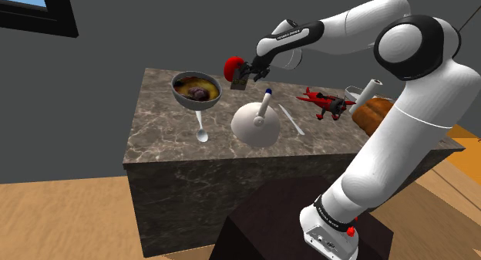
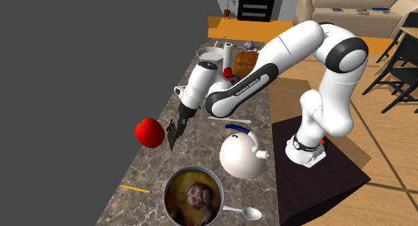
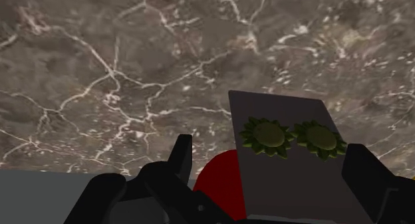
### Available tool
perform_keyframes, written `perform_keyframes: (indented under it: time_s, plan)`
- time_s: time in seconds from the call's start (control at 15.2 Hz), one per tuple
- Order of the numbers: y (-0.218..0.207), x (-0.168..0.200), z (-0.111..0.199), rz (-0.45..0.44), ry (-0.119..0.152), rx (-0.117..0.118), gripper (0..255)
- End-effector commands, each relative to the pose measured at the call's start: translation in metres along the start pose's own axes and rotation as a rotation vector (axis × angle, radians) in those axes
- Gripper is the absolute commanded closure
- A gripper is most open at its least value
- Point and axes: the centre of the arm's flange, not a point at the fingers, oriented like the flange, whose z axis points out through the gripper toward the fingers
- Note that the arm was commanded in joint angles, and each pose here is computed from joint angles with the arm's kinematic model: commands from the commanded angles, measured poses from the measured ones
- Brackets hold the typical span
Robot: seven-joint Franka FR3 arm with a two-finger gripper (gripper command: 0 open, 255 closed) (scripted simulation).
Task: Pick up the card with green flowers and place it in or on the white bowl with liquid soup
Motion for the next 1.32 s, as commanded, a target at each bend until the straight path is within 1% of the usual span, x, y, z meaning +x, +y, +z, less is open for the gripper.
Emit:
perform_keyframes:
  time_s: [0.0,0.13,0.2,0.79,1.25]
  plan:
    - [0.0,0.0,0.0,0.0,0.0,0.0,0]
    - [0.0,0.0,0.0,0.0,0.0,0.0,0]
    - [0.0,0.0,0.0,0.0,0.0,0.0,255]
    - [0.0,0.0,0.0,0.0,0.0,0.0,255]
    - [-0.005,0.015,-0.033,0.0,0.0,0.0,255]
